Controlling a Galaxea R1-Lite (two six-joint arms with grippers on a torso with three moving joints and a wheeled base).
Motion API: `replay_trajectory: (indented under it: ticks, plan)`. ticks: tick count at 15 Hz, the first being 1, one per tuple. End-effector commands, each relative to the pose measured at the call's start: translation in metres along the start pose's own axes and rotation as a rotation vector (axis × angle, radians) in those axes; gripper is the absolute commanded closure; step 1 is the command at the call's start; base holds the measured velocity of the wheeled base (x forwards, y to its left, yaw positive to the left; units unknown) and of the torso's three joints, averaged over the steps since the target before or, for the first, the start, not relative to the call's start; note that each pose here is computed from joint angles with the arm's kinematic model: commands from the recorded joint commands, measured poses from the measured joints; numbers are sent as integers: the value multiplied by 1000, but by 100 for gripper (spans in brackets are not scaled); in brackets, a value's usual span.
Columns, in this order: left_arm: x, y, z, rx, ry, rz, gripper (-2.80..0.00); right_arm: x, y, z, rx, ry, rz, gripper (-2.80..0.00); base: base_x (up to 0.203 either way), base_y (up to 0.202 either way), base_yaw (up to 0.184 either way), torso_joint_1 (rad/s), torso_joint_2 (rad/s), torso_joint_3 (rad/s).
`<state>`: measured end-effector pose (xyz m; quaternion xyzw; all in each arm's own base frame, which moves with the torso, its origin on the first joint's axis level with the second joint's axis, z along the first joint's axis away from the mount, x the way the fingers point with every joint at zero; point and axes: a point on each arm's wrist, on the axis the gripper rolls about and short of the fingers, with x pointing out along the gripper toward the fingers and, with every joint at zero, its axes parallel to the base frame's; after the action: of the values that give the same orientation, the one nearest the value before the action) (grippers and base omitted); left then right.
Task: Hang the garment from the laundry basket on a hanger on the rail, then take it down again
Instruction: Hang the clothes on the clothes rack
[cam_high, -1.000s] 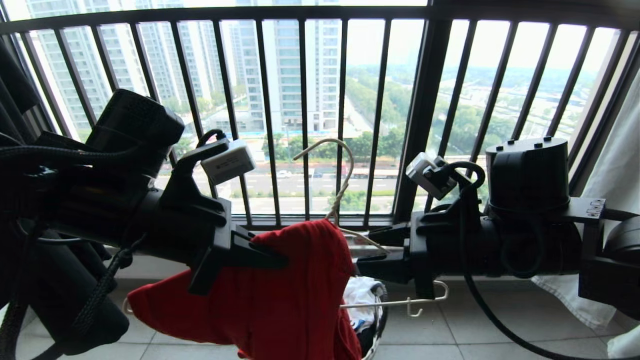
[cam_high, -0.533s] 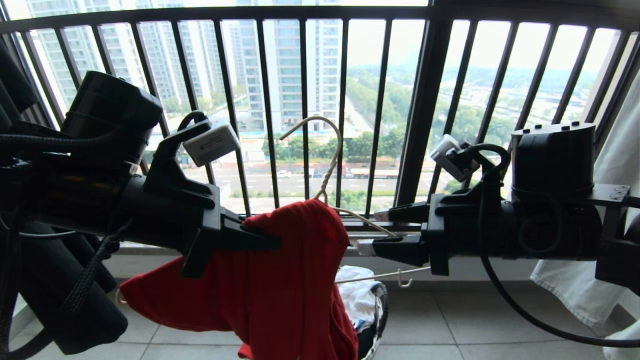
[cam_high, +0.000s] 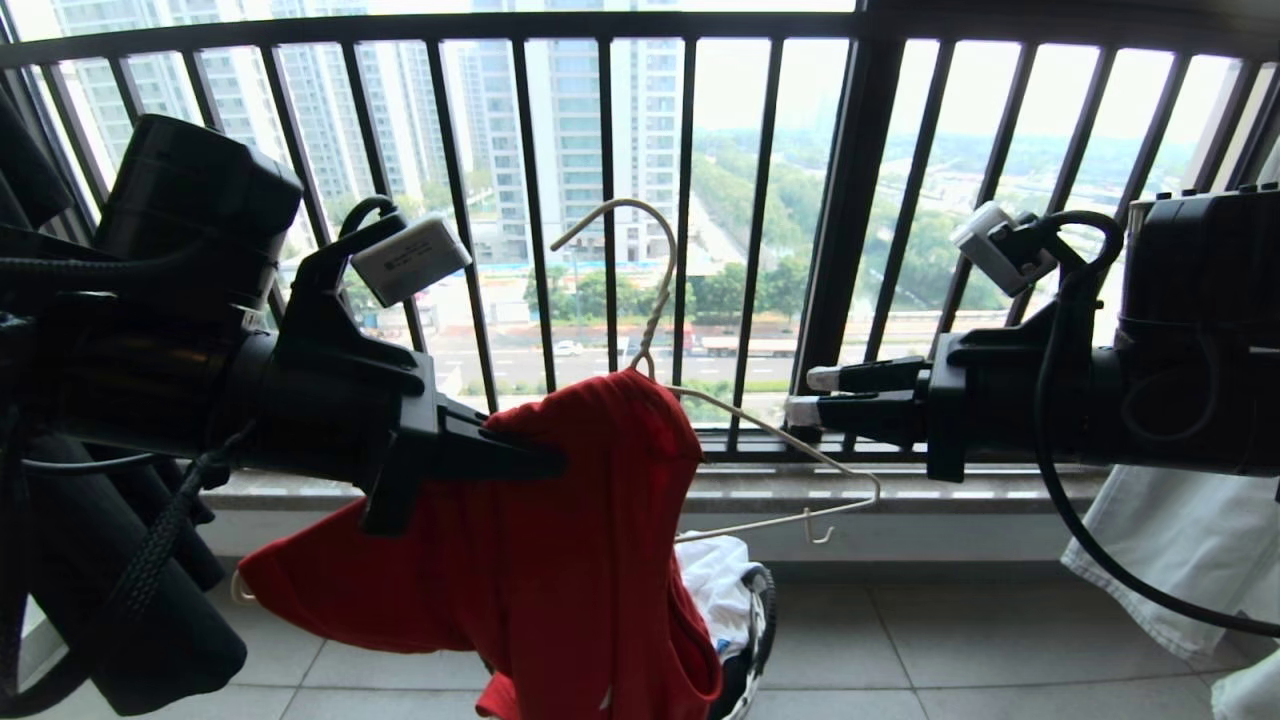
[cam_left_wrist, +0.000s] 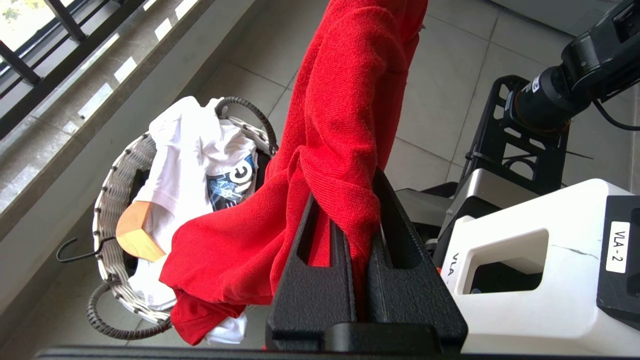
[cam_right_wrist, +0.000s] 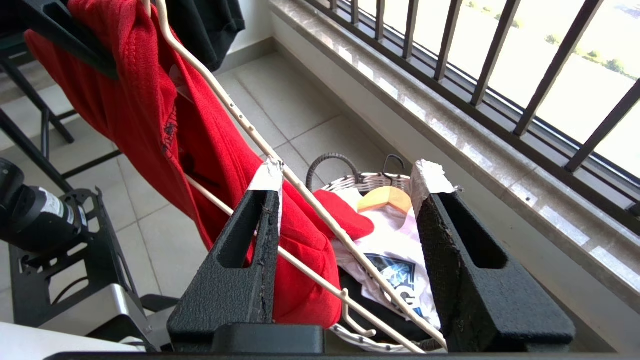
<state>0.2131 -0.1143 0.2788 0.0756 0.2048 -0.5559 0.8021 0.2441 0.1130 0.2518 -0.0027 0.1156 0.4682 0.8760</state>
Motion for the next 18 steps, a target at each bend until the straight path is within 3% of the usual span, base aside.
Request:
replay_trajectory:
  ticks: [1,3,5,9,13,14,18]
  plan:
    - [-6,-1,1,4,-12,10,0,-8,5,6,8,13,-12,0,0,0,0,0,0,0]
    - [-11,0,4,9,-27,30,0,-18,13,8,60,96,-11,0,0,0,0,0,0,0]
    - [-19,1,8,-12,-49,54,0,-16,34,9,88,185,52,0,0,0,0,0,0,0]
    - [-31,4,16,-37,-115,100,0,26,52,-13,118,369,106,0,0,0,0,0,0,0]
    - [-33,7,19,-51,-139,117,0,55,60,-32,169,459,110,0,0,0,0,0,0,0]
    - [-34,6,19,-50,-140,117,0,63,58,-38,174,469,111,-280,0,0,0,0,0,0]
    - [-36,6,19,-49,-144,125,0,89,48,-53,220,464,65,-280,0,0,0,0,0,0]
